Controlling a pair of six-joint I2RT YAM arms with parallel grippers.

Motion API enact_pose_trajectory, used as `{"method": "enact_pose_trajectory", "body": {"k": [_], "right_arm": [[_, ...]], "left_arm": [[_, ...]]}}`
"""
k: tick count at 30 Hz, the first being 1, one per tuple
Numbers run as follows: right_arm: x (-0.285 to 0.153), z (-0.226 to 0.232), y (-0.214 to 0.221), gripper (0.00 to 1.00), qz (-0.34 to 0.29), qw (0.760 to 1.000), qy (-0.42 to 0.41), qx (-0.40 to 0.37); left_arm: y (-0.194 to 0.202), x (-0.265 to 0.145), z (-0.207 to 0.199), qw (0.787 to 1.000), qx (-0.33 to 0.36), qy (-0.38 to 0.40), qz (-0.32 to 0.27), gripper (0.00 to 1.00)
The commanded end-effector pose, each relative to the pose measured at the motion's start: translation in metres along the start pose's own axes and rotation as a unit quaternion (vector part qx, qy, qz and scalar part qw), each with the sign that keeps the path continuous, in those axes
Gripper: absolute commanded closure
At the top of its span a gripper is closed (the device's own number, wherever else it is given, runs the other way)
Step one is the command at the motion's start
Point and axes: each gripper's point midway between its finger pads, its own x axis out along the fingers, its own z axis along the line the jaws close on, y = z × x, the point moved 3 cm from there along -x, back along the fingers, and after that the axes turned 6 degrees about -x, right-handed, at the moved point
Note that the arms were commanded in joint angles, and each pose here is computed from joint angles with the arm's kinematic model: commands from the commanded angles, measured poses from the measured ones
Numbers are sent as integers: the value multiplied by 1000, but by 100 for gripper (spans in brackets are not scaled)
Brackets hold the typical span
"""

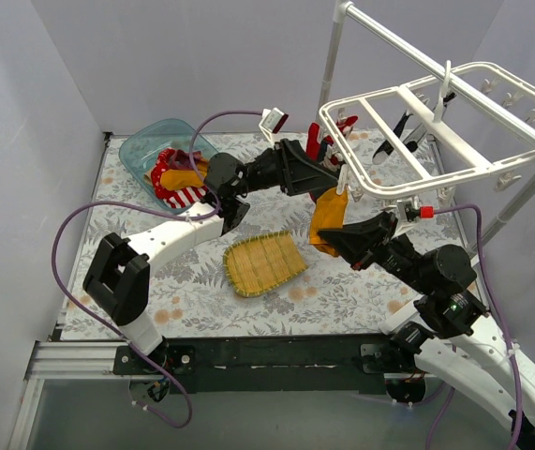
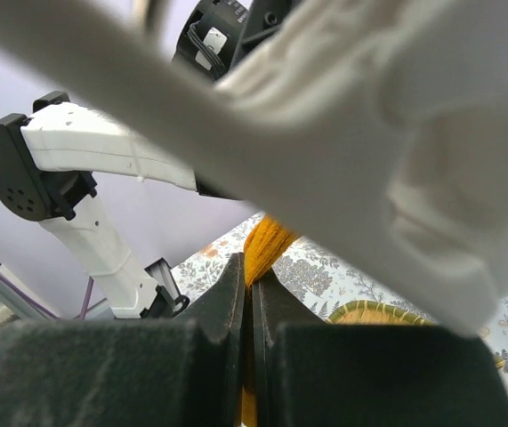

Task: Remove the socks clipped to the hanger
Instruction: Remove the sock from the hanger.

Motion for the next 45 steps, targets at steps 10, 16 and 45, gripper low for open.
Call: {"method": "enact_pose_trajectory", "body": {"k": [10,16,45], "right_arm": [[1,4,-3,99,-11,1000,-14,1],[1,3,-3,99,-10,1000,-12,1],[1,1,1,99,-9,1000,-9,3]], "left_arm": [[-11,16,-32,999,13,51,2,37],[-10,22,-26,999,4,45,6,38],[-3,26,-35,995,-47,83,21,45]]}}
